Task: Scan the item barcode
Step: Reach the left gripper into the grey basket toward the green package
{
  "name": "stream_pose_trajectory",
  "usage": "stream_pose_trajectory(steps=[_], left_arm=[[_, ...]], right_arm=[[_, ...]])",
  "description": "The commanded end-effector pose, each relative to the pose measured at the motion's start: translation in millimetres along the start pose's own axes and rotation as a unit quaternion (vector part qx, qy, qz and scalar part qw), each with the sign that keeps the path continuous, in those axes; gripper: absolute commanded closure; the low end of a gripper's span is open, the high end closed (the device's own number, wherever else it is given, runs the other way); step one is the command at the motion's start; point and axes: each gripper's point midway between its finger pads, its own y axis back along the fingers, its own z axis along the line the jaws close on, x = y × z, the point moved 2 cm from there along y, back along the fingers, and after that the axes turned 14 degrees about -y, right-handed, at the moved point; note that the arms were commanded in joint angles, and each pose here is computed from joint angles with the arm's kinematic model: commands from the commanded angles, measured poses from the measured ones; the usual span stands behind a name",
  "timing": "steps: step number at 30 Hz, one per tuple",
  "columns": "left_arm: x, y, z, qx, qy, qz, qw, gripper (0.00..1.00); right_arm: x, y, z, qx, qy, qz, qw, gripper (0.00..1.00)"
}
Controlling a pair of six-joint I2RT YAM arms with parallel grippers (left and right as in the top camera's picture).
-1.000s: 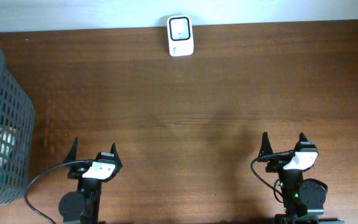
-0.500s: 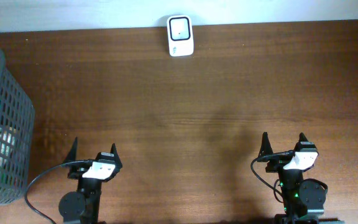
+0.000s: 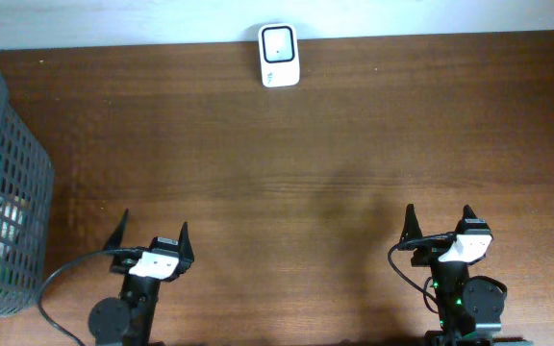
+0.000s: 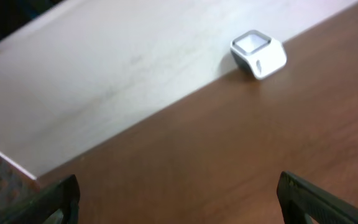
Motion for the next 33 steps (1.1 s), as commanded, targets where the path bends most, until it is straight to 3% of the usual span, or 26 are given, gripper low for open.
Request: stream_pose_trajectory(steps=[1, 12, 19, 26, 29, 33], left_arm=[[-41.1, 5.0, 17.9, 0.014, 0.016, -0.047, 0.999, 0.01], [-147.6, -24.3, 80.2, 0.141, 0.040, -0.054, 0.988, 0.01], [-181.8, -77.5, 124.4, 0.251, 0.103, 0.081, 0.959, 0.01], [-191.3, -111.8, 134.3, 0.312, 0.145, 0.131, 0.930, 0.01], [-181.7, -122.3, 141.2, 0.287, 0.137, 0.148, 0.936, 0.01], [-131.9, -128.4, 209.6, 0.065, 0.224, 0.275, 0.933, 0.01]], right_arm=[[2.1, 0.0, -0.7, 0.002, -0.003, 0.001, 1.000, 0.02], [2.1, 0.0, -0.7, 0.002, -0.003, 0.001, 1.000, 0.02], [2.1, 0.0, -0.7, 0.002, -0.003, 0.001, 1.000, 0.02], [2.1, 0.0, -0.7, 0.002, -0.003, 0.001, 1.000, 0.02], [2.1, 0.0, -0.7, 0.002, -0.003, 0.001, 1.000, 0.02], [2.1, 0.0, -0.7, 0.002, -0.003, 0.001, 1.000, 0.02]])
